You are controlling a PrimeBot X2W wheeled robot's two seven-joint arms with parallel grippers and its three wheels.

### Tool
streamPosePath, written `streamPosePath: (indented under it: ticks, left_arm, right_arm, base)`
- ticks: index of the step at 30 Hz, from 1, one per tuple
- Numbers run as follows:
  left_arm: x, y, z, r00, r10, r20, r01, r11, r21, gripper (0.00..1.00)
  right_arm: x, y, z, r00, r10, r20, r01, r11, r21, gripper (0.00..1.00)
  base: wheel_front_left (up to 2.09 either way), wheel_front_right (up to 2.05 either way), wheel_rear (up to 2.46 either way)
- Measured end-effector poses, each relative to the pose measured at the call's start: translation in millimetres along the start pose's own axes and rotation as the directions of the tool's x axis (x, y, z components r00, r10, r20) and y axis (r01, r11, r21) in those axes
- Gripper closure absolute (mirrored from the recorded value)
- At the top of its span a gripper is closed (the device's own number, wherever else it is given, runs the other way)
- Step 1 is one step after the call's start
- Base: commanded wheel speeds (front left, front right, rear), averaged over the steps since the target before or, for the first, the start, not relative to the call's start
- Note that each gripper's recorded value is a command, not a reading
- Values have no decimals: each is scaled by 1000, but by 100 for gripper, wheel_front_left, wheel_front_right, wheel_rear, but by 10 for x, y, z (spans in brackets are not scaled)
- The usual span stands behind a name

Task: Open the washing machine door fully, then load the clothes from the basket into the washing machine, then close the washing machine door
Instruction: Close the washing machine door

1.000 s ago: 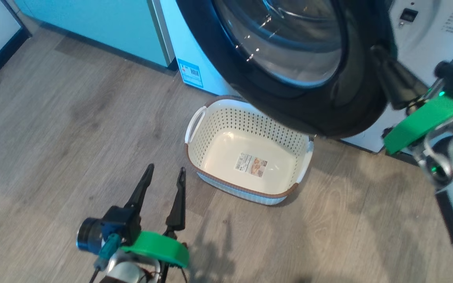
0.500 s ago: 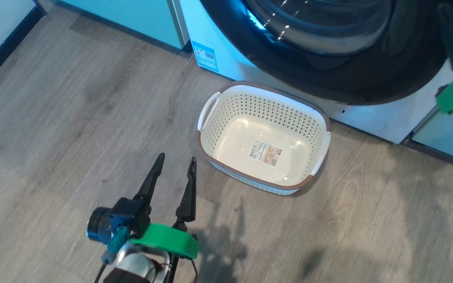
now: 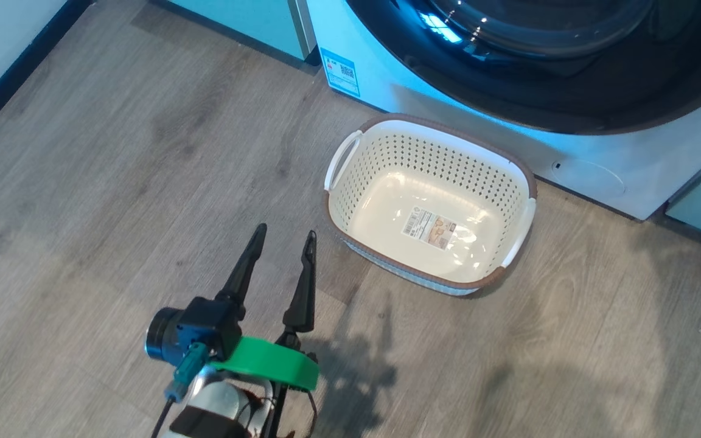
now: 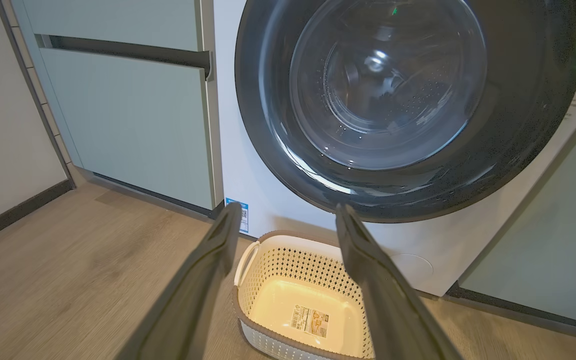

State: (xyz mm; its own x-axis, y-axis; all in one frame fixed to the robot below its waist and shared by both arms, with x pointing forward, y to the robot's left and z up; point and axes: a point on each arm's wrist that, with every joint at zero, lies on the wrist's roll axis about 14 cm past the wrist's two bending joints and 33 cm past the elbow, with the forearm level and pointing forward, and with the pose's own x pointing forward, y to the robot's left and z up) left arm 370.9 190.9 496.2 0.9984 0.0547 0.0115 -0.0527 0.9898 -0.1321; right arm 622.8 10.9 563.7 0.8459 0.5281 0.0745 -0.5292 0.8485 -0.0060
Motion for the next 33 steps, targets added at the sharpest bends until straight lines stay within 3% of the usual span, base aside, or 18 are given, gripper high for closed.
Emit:
streamPosePath:
  ticks: [23,33]
  left_arm:
    - [85,-49,-5,1000,-20,9,20,1000,-4,0]
    - [133,-106,86,998,-42,45,42,999,-3,0]
  right_arm:
    - [82,-20,-90,1000,5,-12,-5,1000,-16,100]
    - [-116,206,141,995,47,82,-49,999,15,100]
  base:
    - [0,0,0]
    - [0,0,0]
